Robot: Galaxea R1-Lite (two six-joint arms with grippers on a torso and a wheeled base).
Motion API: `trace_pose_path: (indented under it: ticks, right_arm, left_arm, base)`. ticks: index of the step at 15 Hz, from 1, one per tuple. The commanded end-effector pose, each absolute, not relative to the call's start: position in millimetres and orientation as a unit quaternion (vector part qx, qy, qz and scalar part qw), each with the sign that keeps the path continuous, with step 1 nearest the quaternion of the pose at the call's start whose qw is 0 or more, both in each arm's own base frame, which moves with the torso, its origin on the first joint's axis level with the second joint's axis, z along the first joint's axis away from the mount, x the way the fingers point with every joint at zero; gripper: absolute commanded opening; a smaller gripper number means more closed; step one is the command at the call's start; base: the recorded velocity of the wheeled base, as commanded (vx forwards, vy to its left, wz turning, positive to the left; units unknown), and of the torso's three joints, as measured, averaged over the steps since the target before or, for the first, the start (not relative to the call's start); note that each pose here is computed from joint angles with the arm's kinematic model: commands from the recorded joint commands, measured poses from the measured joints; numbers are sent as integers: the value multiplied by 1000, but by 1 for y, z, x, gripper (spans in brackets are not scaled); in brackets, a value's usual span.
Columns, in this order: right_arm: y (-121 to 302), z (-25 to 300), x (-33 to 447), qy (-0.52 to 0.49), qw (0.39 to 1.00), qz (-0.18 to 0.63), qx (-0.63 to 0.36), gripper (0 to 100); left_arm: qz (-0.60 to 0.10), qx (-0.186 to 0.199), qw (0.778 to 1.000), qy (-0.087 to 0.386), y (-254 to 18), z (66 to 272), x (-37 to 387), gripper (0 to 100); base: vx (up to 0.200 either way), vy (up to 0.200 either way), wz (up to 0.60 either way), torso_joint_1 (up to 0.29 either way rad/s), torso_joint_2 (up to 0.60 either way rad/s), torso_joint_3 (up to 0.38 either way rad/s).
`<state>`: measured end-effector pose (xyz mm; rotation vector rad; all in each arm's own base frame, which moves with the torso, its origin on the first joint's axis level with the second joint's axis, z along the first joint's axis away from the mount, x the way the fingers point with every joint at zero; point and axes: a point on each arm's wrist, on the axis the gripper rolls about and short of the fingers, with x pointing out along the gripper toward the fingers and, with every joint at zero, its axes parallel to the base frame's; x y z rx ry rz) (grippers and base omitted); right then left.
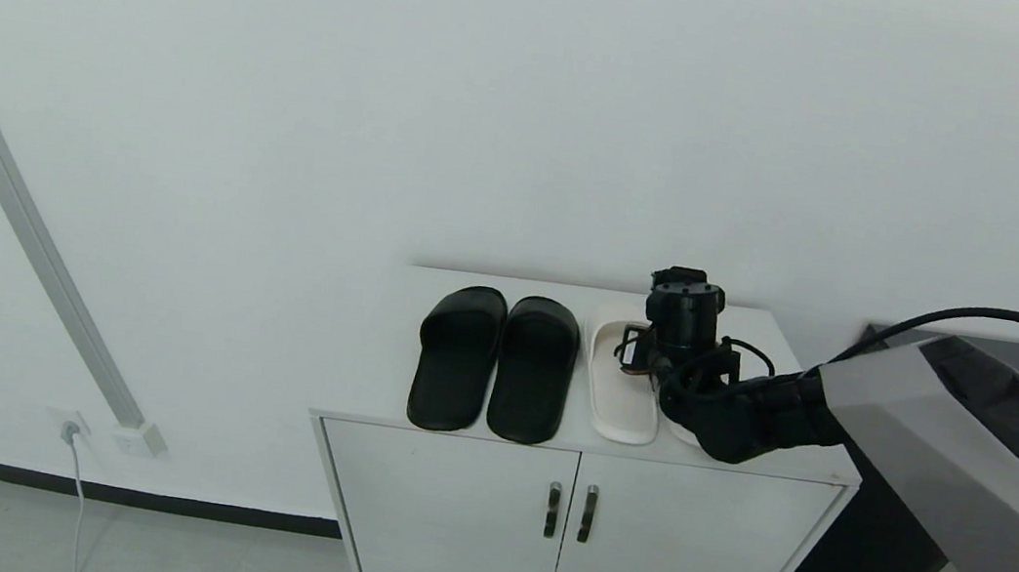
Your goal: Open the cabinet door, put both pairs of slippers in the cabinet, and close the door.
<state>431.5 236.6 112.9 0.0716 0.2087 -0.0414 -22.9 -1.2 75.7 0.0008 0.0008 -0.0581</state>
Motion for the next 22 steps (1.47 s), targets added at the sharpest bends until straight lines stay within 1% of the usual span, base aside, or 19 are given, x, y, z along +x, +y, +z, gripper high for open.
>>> trace_pose_path:
  ticks: [1, 2, 3, 4, 5, 7, 8, 9, 10, 11, 13, 16, 18, 20, 22]
  right_arm:
    - [237, 114, 432, 101, 994, -21, 37, 0]
    - [236, 123, 430, 93, 995, -21, 40, 0]
    - [233, 142, 424, 80, 996, -18, 42, 0]
    - [229, 158, 414, 72, 996, -15, 44, 0]
    - [226, 175, 395, 69, 997, -3, 41, 0]
    - [229, 192, 337, 92, 992, 81, 26, 0]
    - [232, 208, 314, 103, 988, 115, 4, 0]
    - [233, 209, 278, 146, 978, 150, 1, 0]
    - [234, 210, 259, 168, 967, 193, 12, 0]
    - [238, 217, 242, 170, 956, 240, 20, 0]
    - [240, 229, 224, 154, 951, 267, 13, 0]
    - [230, 230, 194, 158, 939, 304, 6, 0]
    - [219, 227, 174, 167, 924, 344, 5, 0]
    - [205, 223, 160, 176, 904, 389, 6, 0]
    - [199, 219, 157, 172, 900, 401, -1, 0]
  left_arm:
    - [-29, 1, 1000, 1, -1, 76, -23, 0]
    - [-29, 1, 1000, 1, -1, 76, -23, 0]
    - [-29, 0, 1000, 2, -1, 75, -23, 0]
    - [-29, 0, 1000, 1, -1, 76, -23, 0]
    - [-29, 1, 1000, 1, -1, 76, -23, 0]
    - [-30, 7, 1000, 1, -1, 75, -23, 0]
    - [-28, 5, 1000, 1, -1, 75, -23, 0]
    - [-18, 5, 1000, 1, -1, 75, -23, 0]
    - [-8, 1, 1000, 1, 0, 75, -23, 0]
    - [-7, -1, 1000, 1, 0, 75, -23, 0]
    - [-6, -3, 1000, 1, 0, 75, -23, 0]
    - [-3, -9, 1000, 0, 0, 75, -23, 0]
    - [-3, -8, 1000, 0, 0, 75, -23, 0]
    - [-4, -8, 1000, 0, 0, 75, -23, 0]
    - [-4, -8, 1000, 0, 0, 75, -23, 0]
  base:
    - [0, 0, 0, 0, 0, 0]
    - [0, 0, 0, 0, 0, 0]
    - [0, 0, 0, 0, 0, 0]
    - [0, 0, 0, 0, 0, 0]
    - [0, 0, 0, 0, 0, 0]
    - [0, 0, 0, 0, 0, 0]
    - [0, 0, 0, 0, 0, 0]
    - [0, 0, 0, 0, 0, 0]
    - [0, 0, 0, 0, 0, 0]
    - [0, 0, 0, 0, 0, 0]
    - [0, 0, 0, 0, 0, 0]
    - [0, 0, 0, 0, 0, 0]
    - [0, 0, 0, 0, 0, 0]
    - [0, 0, 0, 0, 0, 0]
    - [0, 0, 0, 0, 0, 0]
